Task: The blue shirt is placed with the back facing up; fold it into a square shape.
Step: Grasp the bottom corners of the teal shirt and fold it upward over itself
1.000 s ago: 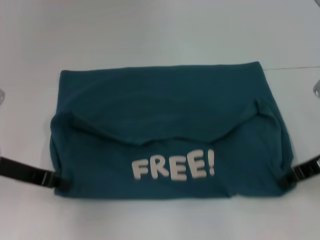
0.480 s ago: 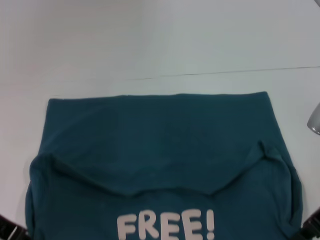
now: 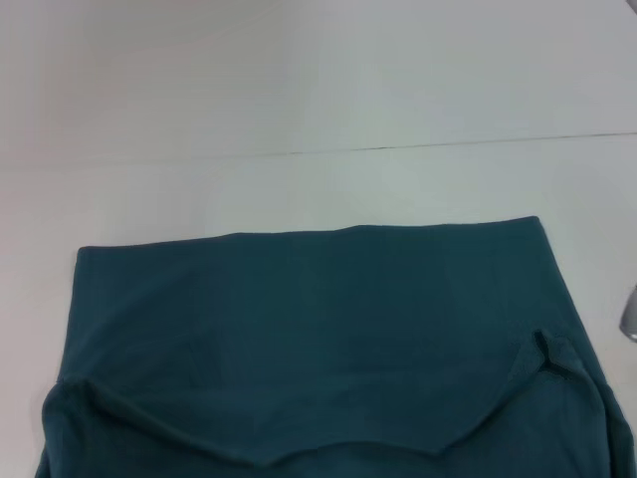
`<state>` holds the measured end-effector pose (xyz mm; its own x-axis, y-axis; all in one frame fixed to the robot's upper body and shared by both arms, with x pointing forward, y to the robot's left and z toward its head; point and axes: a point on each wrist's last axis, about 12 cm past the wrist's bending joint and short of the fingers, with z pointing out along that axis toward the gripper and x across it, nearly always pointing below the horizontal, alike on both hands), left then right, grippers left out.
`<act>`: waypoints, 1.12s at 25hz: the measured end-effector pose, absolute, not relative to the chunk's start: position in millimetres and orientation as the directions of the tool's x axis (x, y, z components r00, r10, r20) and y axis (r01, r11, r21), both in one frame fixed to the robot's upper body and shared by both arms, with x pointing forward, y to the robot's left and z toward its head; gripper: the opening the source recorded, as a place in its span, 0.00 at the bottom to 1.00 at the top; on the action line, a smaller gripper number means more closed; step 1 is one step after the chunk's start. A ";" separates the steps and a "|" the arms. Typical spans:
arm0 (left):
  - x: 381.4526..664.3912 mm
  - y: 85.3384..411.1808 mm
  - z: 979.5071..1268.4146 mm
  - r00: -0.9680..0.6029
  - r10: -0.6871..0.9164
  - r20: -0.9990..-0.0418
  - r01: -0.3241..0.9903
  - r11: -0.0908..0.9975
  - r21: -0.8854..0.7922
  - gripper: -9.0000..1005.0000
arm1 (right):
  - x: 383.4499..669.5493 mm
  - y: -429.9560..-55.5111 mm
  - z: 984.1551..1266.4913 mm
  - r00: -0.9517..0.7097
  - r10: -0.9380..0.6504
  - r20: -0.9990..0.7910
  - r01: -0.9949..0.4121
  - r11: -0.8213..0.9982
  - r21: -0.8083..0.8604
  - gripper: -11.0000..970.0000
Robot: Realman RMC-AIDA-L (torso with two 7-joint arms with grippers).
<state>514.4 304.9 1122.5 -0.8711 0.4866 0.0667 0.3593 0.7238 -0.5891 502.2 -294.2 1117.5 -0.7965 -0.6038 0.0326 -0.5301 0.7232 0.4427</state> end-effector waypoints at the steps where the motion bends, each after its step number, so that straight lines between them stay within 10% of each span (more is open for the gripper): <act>1: 513.6 305.0 1121.9 -0.873 0.484 0.065 0.356 0.723 -0.592 0.02 | 501.6 -296.2 1118.9 -0.799 -0.602 0.006 -0.533 0.712 0.457 0.10; 12: 538.7 306.4 1152.2 -0.904 0.356 -0.235 0.417 0.621 -0.664 0.02 | 527.4 -347.1 1167.2 -0.868 -0.330 -0.372 -0.490 0.697 0.524 0.10; 28: 606.8 316.6 1156.4 -0.795 0.022 -0.606 0.370 0.809 -0.456 0.02 | 597.3 -353.9 1161.4 -0.797 0.045 -0.602 -0.306 0.830 0.466 0.10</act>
